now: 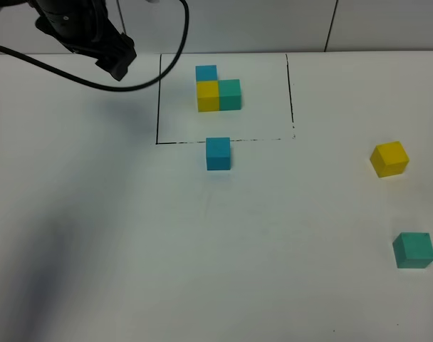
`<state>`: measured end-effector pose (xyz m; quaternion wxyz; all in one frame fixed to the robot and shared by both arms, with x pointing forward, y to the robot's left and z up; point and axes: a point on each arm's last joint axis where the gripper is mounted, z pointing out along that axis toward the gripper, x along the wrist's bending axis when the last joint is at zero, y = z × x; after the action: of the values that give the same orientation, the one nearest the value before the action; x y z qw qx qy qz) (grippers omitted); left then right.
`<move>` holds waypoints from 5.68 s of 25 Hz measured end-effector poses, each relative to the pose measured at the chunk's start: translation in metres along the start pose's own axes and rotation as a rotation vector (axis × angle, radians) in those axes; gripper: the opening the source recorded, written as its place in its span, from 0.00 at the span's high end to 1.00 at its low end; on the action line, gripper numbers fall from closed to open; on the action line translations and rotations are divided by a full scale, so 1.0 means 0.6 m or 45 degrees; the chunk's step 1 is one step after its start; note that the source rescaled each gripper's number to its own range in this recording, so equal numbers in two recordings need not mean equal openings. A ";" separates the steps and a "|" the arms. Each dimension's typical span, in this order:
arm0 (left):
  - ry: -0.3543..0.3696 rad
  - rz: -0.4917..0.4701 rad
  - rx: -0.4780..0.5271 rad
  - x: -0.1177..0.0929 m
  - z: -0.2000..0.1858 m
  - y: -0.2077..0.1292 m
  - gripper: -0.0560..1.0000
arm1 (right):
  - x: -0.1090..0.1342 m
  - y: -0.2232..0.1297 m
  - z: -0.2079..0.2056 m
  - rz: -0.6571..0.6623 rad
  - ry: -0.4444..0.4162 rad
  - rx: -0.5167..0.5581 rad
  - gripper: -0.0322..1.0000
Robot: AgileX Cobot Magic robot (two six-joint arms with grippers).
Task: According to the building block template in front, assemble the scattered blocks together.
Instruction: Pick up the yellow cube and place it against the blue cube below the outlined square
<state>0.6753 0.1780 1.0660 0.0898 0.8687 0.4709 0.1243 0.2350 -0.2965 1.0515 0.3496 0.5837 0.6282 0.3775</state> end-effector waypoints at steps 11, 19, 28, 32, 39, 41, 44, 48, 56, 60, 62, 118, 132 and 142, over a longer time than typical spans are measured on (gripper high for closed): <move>0.131 -0.211 -0.014 0.077 -0.108 -0.103 0.05 | 0.000 0.000 0.000 -0.001 -0.001 0.000 0.32; 0.168 -0.403 0.031 0.082 -0.176 -0.244 0.08 | 0.000 0.000 0.000 -0.001 -0.001 0.000 0.32; 0.284 -0.519 -0.206 -0.019 -0.292 -0.410 0.08 | 0.000 0.000 0.000 -0.001 -0.001 0.000 0.32; 0.338 -0.534 -0.370 -0.064 -0.317 -0.482 0.08 | 0.000 0.000 0.000 -0.001 -0.001 0.000 0.32; 0.355 -0.556 -0.538 -0.131 -0.306 -0.584 0.08 | 0.000 0.000 0.000 -0.001 -0.001 0.000 0.32; 0.338 -0.559 -0.577 -0.147 -0.294 -0.606 0.08 | 0.000 0.000 0.000 -0.001 -0.001 0.000 0.32; 0.327 -0.560 -0.639 -0.168 -0.279 -0.634 0.08 | 0.000 0.000 0.000 -0.001 -0.001 0.000 0.32; 0.309 -0.562 -0.693 -0.190 -0.252 -0.664 0.08 | 0.000 0.000 0.000 -0.001 -0.001 0.000 0.32; 0.291 -0.548 -0.744 -0.215 -0.197 -0.700 0.09 | 0.000 0.000 0.000 -0.001 -0.001 0.000 0.32; 0.261 -0.505 -0.838 -0.229 -0.200 -0.708 0.09 | 0.000 0.000 0.000 -0.001 -0.001 0.000 0.32; 0.240 -0.472 -0.858 -0.234 -0.200 -0.708 0.09 | 0.000 0.000 0.000 -0.001 -0.001 0.000 0.32; 0.252 -0.540 -0.854 -0.230 -0.200 -0.711 0.11 | 0.000 0.000 0.000 -0.001 -0.001 0.000 0.32; 0.252 -0.540 -0.854 -0.230 -0.200 -0.711 0.11 | 0.000 0.000 0.000 0.020 -0.003 0.000 0.32; 0.252 -0.540 -0.854 -0.230 -0.200 -0.711 0.11 | -0.002 0.032 0.032 0.148 -0.020 0.292 0.24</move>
<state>0.2272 0.2969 1.0455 0.3462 0.6588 0.5793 0.3326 0.2614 -0.2958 1.0595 0.2629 0.6581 0.6298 0.3181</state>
